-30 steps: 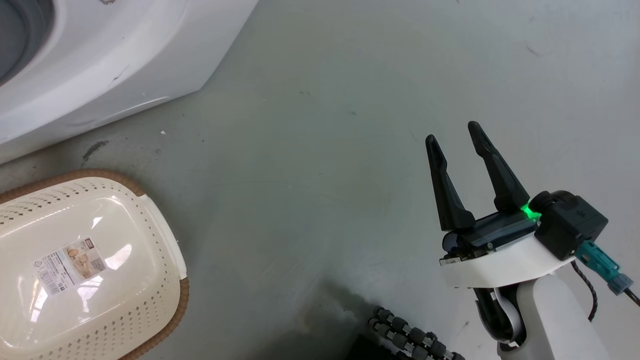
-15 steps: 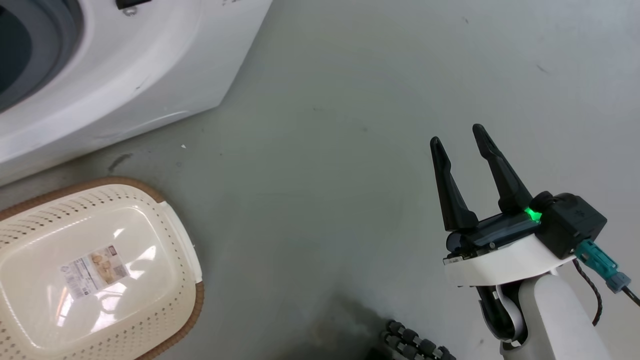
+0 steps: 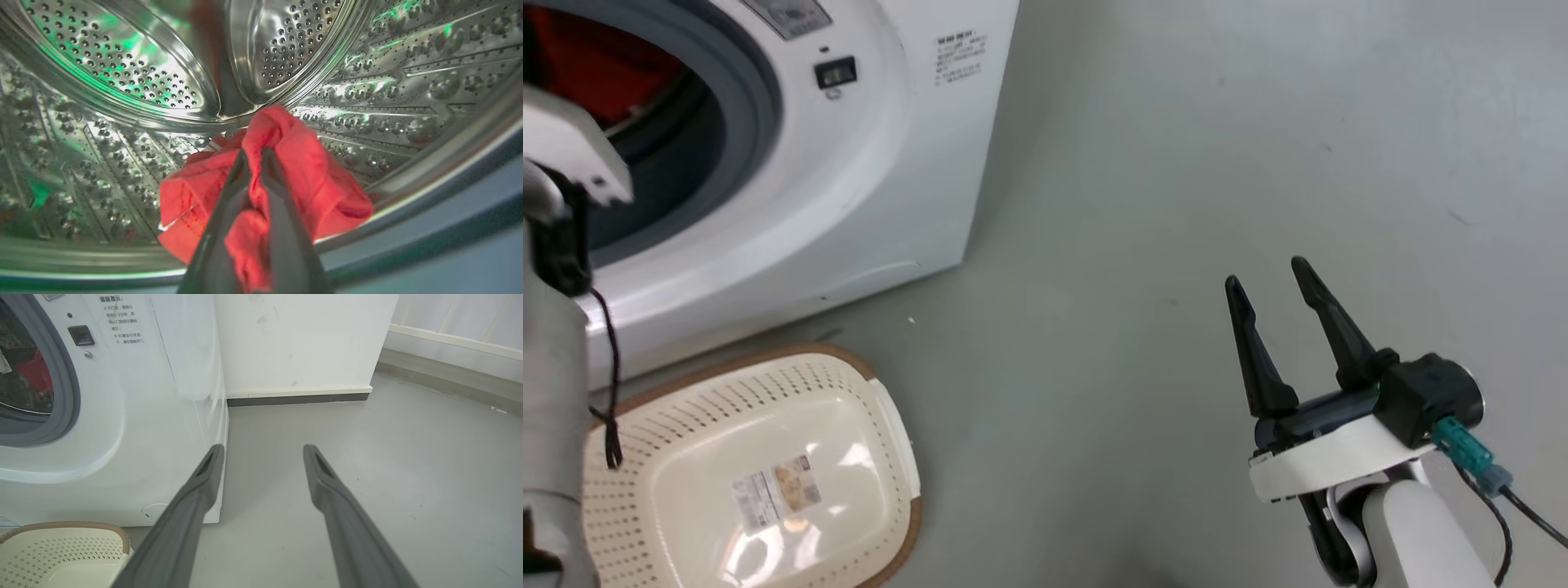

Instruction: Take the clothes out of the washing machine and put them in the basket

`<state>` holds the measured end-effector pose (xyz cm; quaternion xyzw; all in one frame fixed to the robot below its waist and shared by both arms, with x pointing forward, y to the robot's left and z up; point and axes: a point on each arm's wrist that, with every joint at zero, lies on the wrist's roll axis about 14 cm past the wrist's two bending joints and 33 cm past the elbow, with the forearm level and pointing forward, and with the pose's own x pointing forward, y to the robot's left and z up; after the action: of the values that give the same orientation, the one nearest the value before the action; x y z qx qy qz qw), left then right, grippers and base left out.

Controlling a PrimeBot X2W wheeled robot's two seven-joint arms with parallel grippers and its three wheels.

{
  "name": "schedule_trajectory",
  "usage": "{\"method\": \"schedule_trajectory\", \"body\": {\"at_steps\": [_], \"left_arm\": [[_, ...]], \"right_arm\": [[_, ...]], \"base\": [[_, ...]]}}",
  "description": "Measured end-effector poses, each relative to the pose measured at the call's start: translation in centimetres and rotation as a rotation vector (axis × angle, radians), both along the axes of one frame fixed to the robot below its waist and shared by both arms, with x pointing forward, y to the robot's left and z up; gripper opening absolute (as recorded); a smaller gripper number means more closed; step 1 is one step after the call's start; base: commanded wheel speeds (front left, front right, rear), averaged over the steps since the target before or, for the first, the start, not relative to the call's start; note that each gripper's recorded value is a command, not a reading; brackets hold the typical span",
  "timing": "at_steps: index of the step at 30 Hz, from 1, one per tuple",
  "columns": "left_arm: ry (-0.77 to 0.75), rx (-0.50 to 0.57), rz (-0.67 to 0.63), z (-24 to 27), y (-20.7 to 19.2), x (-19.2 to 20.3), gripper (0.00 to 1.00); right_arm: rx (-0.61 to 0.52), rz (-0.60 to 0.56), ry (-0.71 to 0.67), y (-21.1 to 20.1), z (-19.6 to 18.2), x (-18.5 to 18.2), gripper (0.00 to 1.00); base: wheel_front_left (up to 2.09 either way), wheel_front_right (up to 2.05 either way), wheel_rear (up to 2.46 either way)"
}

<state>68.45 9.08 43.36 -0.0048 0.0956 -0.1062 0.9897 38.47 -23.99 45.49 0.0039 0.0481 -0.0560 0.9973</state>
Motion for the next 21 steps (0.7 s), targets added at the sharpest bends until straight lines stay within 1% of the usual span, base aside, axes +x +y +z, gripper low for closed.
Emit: {"method": "schedule_trajectory", "body": {"at_steps": [3, 12, 21], "left_arm": [[-0.035, -0.011, 0.011, 1.3, 0.6, -2.0, 0.0], [-0.172, -0.014, 0.001, 7.8, 2.4, -7.3, 0.0], [-0.298, -0.016, 0.003, 13.1, 4.4, -12.2, 0.0]], "right_arm": [[-0.001, 0.006, -0.021, 0.3, 0.8, -0.7, 1.0], [0.013, 0.038, -0.083, 1.7, 3.1, -2.6, 1.0], [0.02, 0.091, -0.146, 3.4, 5.4, -3.1, 1.0]], "base": [[0.0, 0.0, 0.0], [0.0, 0.0, 0.0], [0.0, 0.0, 0.0]]}}
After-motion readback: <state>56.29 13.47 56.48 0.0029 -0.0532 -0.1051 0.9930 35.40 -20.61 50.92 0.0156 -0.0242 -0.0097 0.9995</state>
